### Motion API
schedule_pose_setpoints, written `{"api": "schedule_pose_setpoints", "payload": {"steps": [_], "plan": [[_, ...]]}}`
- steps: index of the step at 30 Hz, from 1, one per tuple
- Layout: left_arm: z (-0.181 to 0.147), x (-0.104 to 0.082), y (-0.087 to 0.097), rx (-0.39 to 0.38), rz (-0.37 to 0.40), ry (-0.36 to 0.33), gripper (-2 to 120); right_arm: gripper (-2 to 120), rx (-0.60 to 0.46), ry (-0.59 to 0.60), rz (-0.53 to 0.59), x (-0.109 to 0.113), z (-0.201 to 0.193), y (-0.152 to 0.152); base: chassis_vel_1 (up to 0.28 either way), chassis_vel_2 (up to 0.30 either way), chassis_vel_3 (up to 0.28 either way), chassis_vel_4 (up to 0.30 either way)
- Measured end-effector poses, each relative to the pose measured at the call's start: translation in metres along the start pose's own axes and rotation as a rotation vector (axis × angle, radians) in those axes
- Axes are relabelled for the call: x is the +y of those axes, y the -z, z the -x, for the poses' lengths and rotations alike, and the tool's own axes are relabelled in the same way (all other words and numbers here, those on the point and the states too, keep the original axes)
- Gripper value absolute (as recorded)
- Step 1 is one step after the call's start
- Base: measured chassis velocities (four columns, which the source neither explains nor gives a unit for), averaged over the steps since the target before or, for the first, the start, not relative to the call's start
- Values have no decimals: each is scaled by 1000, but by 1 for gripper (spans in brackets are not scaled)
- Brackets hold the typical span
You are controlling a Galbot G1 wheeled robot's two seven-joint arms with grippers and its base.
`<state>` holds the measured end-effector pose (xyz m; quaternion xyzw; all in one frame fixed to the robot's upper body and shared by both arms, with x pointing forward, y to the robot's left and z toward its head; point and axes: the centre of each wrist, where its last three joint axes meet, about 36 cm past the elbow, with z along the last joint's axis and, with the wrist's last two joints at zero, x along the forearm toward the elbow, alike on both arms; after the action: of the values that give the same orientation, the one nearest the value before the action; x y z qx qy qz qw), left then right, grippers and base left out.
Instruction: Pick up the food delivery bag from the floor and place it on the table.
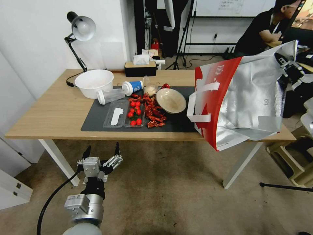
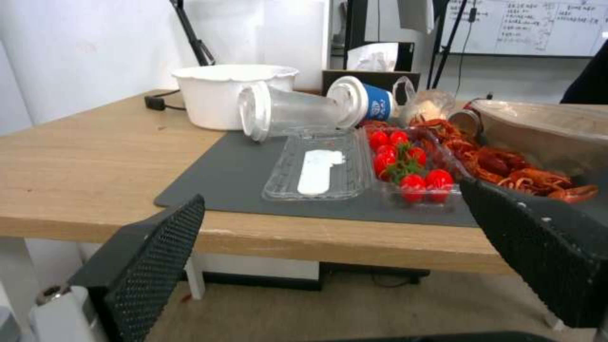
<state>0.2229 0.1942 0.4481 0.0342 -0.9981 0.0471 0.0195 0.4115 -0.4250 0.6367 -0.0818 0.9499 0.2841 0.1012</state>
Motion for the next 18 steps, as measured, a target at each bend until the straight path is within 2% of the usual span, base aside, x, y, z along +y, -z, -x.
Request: {"api": "schedule_pose_setpoints", "payload": {"steps": [18], "plan": [[-2,-1,0,-7,-1,2,100,0,9,-58,-20,0,-4,-2,0,0,0,0]]}}
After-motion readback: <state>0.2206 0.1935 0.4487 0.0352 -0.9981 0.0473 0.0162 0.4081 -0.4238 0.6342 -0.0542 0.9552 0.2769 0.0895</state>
